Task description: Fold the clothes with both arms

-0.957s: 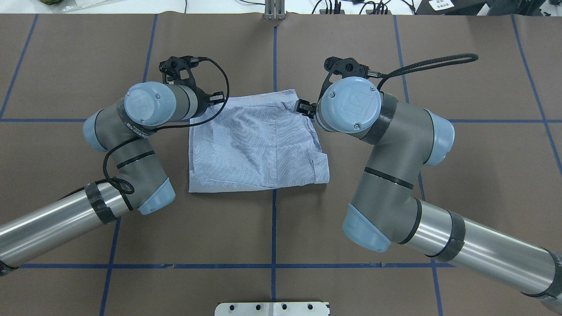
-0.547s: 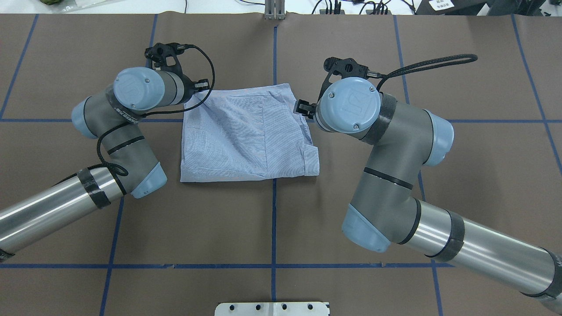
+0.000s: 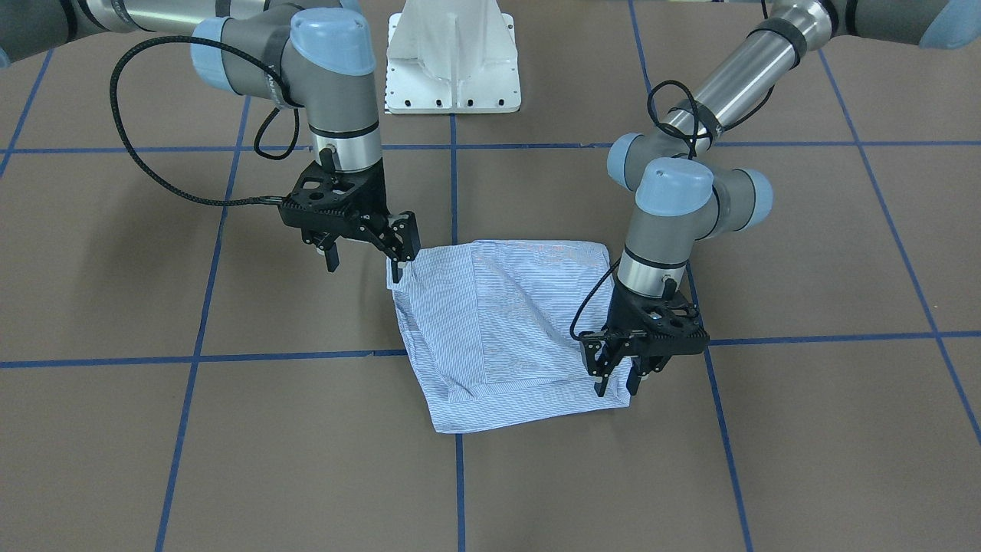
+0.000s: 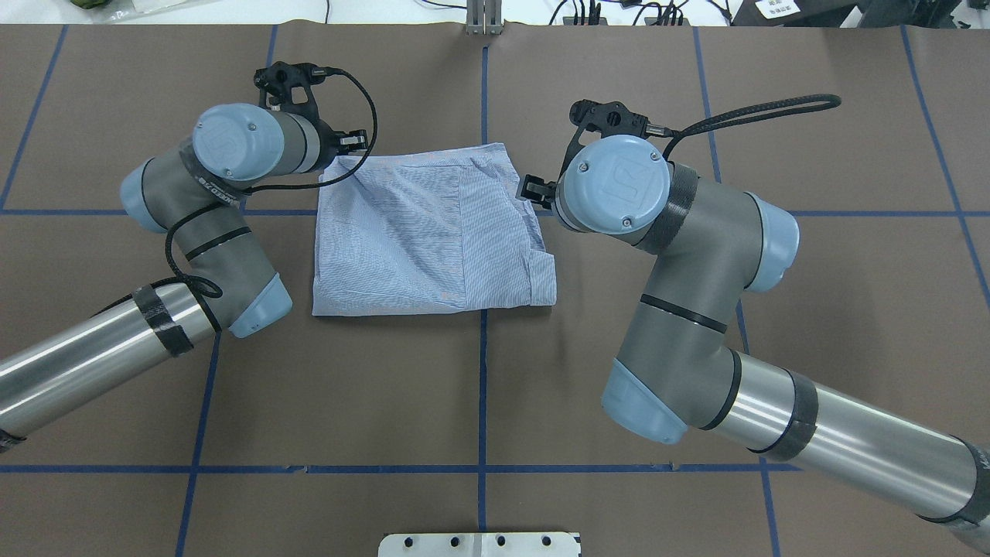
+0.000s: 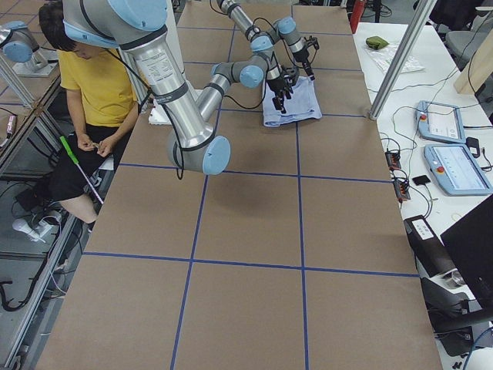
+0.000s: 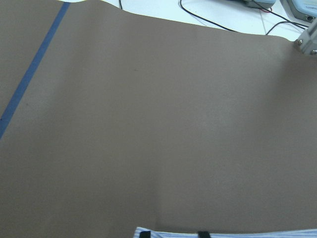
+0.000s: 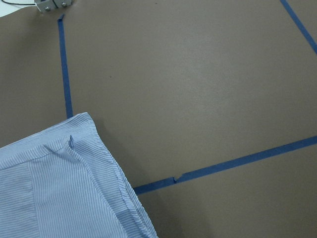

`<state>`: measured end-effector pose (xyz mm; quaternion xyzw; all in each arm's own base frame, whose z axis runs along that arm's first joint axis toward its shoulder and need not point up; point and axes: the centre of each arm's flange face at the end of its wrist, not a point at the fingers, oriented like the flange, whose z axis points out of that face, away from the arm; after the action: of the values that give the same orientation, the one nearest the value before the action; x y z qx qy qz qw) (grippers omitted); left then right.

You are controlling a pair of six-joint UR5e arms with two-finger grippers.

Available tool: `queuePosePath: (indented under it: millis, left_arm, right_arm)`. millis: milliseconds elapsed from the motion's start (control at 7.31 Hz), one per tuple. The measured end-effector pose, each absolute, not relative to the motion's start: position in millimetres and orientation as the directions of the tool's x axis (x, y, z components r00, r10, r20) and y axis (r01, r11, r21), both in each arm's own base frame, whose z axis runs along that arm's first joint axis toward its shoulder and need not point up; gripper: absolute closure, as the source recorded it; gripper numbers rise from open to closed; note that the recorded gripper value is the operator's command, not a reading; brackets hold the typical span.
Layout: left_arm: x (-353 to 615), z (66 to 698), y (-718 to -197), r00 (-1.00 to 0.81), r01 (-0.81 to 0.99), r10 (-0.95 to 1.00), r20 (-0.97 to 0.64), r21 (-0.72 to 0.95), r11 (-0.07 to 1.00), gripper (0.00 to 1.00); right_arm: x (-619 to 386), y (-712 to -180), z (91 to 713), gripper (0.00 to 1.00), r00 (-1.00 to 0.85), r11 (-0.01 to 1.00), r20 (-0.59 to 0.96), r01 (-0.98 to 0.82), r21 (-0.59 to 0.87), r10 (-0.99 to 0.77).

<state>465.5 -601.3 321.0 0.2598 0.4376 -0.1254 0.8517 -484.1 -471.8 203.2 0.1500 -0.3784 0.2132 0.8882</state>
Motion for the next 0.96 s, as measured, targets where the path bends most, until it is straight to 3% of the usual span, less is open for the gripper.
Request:
queuePosePath:
  millis: [410, 957]
  left_arm:
    - [391.5, 315.5, -576.0, 0.557, 0.275, 0.229, -0.798, 0.437, 0.856, 0.00]
    - [205.5, 391.8, -531.7, 0.630, 0.041, 0.456, -0.629, 0.613, 0.789, 0.00]
  right_arm:
    - [-467.4, -486.2, 201.5, 0.00, 0.613, 0.877, 0.740, -0.476, 0.069, 0.275]
    - [-364.0, -553.4, 228.6, 0.00, 0.648, 0.941, 0.740, -0.334, 0.060, 0.183]
